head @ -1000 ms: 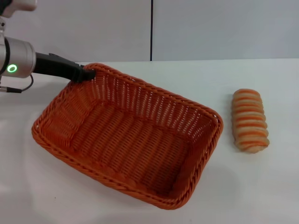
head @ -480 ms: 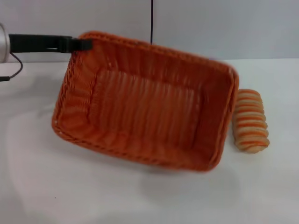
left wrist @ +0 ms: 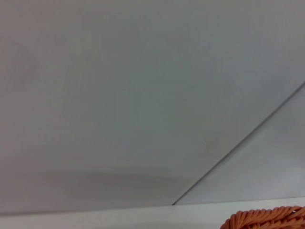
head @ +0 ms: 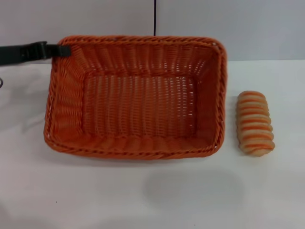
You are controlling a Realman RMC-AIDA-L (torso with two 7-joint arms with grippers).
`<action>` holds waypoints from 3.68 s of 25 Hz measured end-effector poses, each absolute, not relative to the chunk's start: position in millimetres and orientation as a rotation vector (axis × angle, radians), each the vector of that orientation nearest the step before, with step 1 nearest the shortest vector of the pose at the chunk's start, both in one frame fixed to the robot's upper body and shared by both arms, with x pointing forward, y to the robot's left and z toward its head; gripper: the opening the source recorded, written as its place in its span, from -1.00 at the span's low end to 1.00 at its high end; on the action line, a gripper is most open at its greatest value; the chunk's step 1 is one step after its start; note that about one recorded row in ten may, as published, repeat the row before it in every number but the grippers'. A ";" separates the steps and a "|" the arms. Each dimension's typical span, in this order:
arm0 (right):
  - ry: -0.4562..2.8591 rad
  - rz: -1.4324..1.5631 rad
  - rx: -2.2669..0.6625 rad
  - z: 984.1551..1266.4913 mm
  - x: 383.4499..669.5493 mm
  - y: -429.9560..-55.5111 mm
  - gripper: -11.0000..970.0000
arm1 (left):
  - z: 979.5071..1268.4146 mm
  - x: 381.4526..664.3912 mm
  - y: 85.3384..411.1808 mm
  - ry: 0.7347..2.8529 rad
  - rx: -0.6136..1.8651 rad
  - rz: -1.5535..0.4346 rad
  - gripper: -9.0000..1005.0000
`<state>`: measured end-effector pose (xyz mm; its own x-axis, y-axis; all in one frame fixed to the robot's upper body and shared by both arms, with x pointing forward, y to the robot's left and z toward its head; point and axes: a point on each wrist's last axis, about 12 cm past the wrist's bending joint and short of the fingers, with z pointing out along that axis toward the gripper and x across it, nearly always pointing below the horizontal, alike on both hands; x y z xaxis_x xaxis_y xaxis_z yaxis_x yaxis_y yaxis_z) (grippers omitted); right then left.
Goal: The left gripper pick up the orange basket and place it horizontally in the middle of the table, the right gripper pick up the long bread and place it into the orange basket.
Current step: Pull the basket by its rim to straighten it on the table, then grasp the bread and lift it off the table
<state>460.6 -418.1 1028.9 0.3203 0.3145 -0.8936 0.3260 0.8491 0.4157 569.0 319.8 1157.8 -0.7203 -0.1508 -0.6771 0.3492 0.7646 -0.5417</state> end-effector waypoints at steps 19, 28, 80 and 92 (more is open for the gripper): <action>1.309 0.005 0.598 1029.0 475.2 -417.2 0.01 | 1129.6 540.8 341.0 2.295 0.034 -0.904 -0.39; 1.339 0.021 0.572 1027.4 478.2 -413.5 0.03 | 1130.7 542.2 341.9 2.288 0.045 -0.916 -0.14; 2.587 0.537 -0.970 1146.1 619.1 -285.6 0.58 | 1075.9 515.3 328.2 1.381 0.196 -0.754 0.45; 2.586 0.523 -1.026 1134.0 627.6 -259.8 0.57 | 1071.9 514.1 325.8 1.390 0.173 -0.768 0.45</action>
<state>627.6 -259.8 1134.0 -0.6954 -0.5900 -0.4103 -0.7031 0.6768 0.2183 514.1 325.8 1071.9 -0.0146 -0.3842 -0.9231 0.5776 0.7504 -0.3214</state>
